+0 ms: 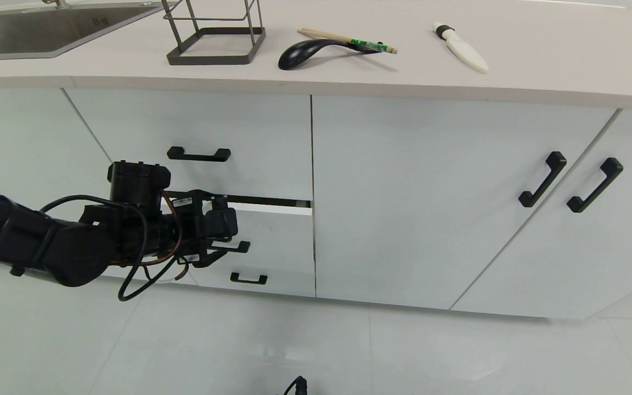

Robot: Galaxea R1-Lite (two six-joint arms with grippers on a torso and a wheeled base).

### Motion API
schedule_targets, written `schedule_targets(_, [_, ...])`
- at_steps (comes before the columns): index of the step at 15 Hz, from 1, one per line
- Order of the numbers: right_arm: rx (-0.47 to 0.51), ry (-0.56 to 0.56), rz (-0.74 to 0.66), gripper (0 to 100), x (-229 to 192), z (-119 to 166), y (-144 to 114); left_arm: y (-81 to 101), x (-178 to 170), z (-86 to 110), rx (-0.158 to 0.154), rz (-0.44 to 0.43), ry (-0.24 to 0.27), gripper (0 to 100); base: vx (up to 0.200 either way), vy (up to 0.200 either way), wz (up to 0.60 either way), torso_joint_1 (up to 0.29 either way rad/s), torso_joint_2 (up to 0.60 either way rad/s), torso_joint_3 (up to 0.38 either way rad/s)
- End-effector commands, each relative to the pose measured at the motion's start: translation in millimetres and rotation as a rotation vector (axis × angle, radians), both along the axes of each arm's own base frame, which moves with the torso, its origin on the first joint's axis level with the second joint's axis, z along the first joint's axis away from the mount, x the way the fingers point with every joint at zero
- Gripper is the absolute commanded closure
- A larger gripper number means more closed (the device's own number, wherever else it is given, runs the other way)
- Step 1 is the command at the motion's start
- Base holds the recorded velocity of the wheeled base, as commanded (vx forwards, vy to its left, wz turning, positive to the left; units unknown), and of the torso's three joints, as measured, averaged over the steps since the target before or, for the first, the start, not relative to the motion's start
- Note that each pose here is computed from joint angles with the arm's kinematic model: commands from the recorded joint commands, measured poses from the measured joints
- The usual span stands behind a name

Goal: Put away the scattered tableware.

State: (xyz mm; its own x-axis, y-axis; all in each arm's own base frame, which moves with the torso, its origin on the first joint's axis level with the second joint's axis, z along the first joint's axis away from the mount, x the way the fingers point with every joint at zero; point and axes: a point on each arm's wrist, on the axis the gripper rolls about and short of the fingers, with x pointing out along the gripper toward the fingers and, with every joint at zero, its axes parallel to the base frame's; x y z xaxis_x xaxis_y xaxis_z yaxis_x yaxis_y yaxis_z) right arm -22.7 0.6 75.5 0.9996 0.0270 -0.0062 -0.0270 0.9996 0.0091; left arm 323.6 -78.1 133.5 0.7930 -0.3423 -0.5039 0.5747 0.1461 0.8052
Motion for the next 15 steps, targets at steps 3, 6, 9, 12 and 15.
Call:
schedule_targets(3, [0.000,0.002,0.001,100,0,0,0,3.6,2,-7.2,0.010,0.009,0.024,0,0.000,0.000,0.00,0.000,0.00,0.000])
schedule_targets(6, [0.000,0.002,0.001,100,0,0,0,7.8,-15,-7.3,0.028,0.001,0.042,0,0.000,0.000,0.00,0.000,0.00,0.000])
schedule_targets(9, [0.000,0.002,0.001,100,0,0,0,12.7,-42,0.5,0.023,-0.001,0.038,0,0.000,0.000,0.00,0.000,0.00,0.000])
schedule_targets(12, [0.000,0.002,0.002,100,0,0,0,13.0,-57,16.9,0.011,-0.012,-0.012,0,0.000,0.000,0.00,0.000,0.00,0.000])
schedule_targets(15, [0.000,0.002,0.001,100,0,0,0,7.5,-60,8.2,0.017,-0.037,0.022,0,0.000,0.000,0.00,0.000,0.00,0.000])
